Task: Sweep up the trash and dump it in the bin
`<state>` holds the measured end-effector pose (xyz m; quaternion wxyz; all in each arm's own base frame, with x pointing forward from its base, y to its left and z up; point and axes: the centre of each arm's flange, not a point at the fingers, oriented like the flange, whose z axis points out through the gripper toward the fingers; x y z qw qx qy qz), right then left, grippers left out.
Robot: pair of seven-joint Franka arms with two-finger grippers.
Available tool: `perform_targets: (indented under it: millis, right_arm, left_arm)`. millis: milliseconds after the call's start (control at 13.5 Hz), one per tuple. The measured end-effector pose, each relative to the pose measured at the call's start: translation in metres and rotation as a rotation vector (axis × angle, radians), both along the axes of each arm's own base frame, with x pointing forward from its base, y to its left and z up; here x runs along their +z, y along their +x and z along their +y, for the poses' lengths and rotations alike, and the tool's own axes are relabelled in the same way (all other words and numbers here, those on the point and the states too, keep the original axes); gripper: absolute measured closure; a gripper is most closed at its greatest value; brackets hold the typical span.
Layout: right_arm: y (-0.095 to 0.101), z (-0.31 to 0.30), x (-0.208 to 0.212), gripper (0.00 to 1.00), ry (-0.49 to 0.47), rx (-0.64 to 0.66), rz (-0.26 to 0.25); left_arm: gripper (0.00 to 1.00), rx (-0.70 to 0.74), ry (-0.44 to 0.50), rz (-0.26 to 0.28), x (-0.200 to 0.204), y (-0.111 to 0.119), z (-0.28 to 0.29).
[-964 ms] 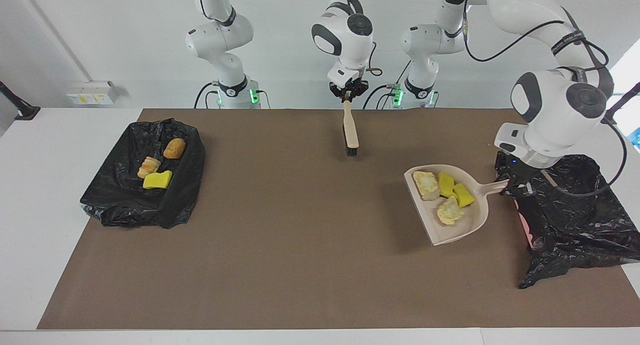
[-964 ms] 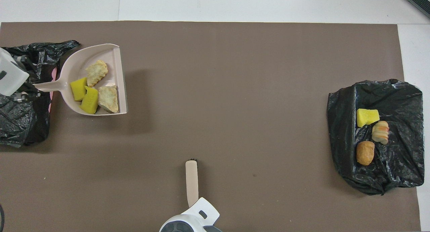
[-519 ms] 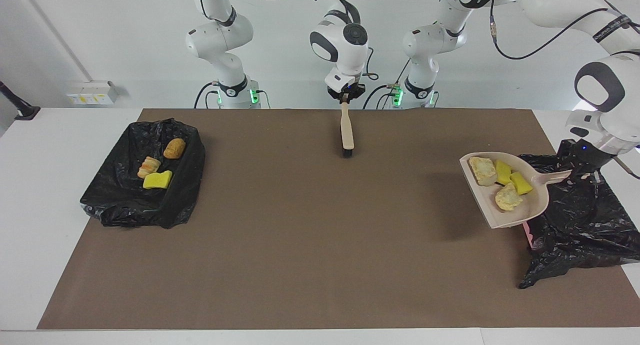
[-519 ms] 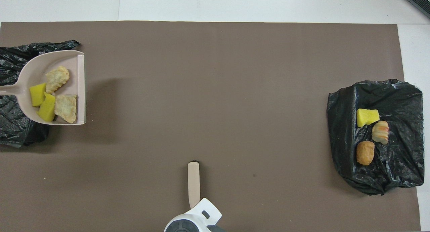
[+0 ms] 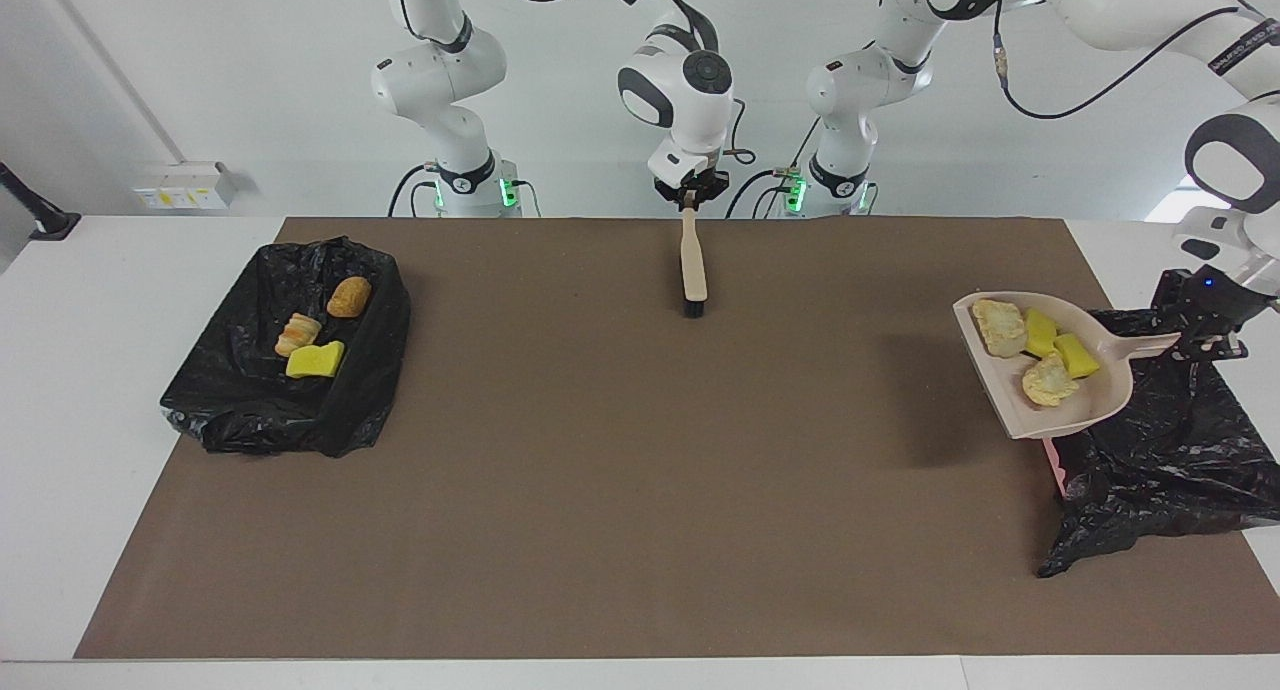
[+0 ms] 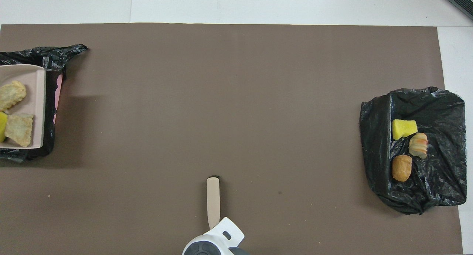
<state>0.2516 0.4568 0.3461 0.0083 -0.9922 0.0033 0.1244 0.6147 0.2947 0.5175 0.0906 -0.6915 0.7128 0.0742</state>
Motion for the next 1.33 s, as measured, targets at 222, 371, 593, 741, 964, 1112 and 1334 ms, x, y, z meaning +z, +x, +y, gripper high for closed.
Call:
perform_targets:
  millis: [222, 371, 593, 741, 964, 1112, 1334]
  right_arm:
    - [0.014, 0.000, 0.000, 0.52, 0.014, -0.024, 0.001]
    - [0.031, 0.003, 0.004, 0.46, 0.036, -0.050, -0.001]
    - [0.076, -0.004, 0.017, 0.37, 0.077, -0.125, -0.014]
    - [0.125, -0.030, 0.036, 0.21, 0.109, -0.209, -0.050]
    - [0.193, -0.096, 0.067, 0.18, 0.120, -0.282, -0.148]
    - [0.221, -0.139, 0.082, 0.13, 0.083, -0.294, -0.229]
    - [0.254, -0.200, 0.102, 0.03, 0.045, -0.349, -0.308]
  left_arm:
    - [0.69, -0.030, 0.147, -0.020, 0.013, 0.014, 0.017]
    - [0.69, -0.043, 0.262, -0.007, 0.016, 0.020, 0.023]
    - [0.69, -0.027, 0.413, 0.013, 0.019, 0.027, 0.015]
    - [0.69, -0.005, 0.518, 0.010, 0.023, 0.034, 0.002]
    - [0.69, 0.015, 0.636, 0.001, 0.020, 0.041, -0.022]
    - [0.69, -0.003, 0.725, 0.011, 0.026, 0.043, -0.031]
    - [0.69, 0.041, 0.850, 0.016, 0.037, 0.042, -0.042]
